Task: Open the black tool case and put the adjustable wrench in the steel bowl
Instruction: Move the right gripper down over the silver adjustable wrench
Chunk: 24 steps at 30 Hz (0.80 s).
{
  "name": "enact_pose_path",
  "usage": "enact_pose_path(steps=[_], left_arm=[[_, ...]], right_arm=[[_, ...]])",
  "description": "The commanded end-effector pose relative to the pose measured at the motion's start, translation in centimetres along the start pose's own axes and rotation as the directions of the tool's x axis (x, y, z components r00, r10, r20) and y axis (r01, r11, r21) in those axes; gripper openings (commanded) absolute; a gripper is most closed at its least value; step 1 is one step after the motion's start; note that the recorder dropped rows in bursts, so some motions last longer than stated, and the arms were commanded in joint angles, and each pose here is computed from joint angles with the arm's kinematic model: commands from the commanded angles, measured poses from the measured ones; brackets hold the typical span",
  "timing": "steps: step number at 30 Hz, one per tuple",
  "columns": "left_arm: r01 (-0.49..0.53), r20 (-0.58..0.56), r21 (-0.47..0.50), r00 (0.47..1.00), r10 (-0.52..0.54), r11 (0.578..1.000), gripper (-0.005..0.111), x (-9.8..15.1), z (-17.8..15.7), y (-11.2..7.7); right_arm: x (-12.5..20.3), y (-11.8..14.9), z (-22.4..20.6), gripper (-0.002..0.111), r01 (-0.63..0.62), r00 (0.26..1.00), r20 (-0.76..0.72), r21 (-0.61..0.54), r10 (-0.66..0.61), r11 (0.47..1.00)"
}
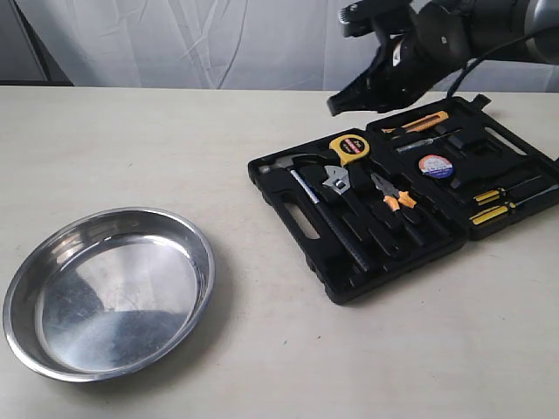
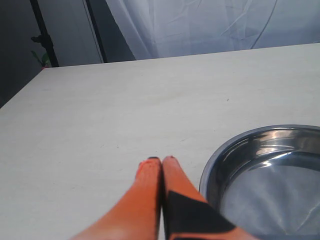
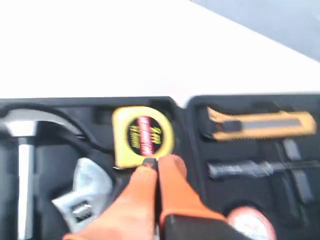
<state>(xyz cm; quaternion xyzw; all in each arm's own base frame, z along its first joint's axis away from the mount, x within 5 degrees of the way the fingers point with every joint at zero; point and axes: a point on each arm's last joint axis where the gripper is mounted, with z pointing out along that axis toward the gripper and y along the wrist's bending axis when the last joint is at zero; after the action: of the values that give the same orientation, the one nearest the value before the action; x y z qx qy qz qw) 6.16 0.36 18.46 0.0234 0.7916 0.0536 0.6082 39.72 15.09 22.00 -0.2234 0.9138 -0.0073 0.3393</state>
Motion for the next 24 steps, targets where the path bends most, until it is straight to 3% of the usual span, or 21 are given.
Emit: enact_pose_path(steps=[1,3,6,12,15,18,24], left_arm=[[0.013,0.019,-0.002,1.000,-0.013,1.000,0.000,-0.2,0.0,0.0],[0.013,0.019,-0.002,1.000,-0.013,1.000,0.000,-0.2,0.0,0.0],[0.013,0.019,-0.002,1.000,-0.013,1.000,0.000,-0.2,0.0,0.0],[0.013,0.019,-0.002,1.000,-0.013,1.000,0.000,-0.2,0.0,0.0],[0.013,0.019,-0.002,1.000,-0.013,1.000,0.000,-0.2,0.0,0.0],[0.013,0.019,-0.002,1.000,-0.013,1.000,0.000,-0.2,0.0,0.0],[0.013,0.019,-0.002,1.000,-0.013,1.000,0.000,-0.2,0.0,0.0]], right_arm=[[0.5,2.6,-0.3,-0.001,0.196,0.978,-0.025,-0.229,-0.207,0.954],[1.7,3.1,-0.7,-0.001,0.219,0.949,-0.138,-0.353,-0.282,0.910],[3.0,2.9,-1.2,-0.001,0.144,0.907,-0.299,-0.444,-0.297,0.885],[1.7,2.3,0.2,-0.001,-0.042,0.973,-0.227,-0.299,-0.029,0.953],[2.0,2.5,1.5,0.001,-0.088,0.966,-0.257,-0.288,0.012,0.954],[3.1,2.8,3.3,0.015,-0.099,0.948,-0.319,-0.294,0.000,0.951],[4.8,3.2,5.9,0.061,-0.118,0.924,-0.383,-0.278,0.002,0.953]])
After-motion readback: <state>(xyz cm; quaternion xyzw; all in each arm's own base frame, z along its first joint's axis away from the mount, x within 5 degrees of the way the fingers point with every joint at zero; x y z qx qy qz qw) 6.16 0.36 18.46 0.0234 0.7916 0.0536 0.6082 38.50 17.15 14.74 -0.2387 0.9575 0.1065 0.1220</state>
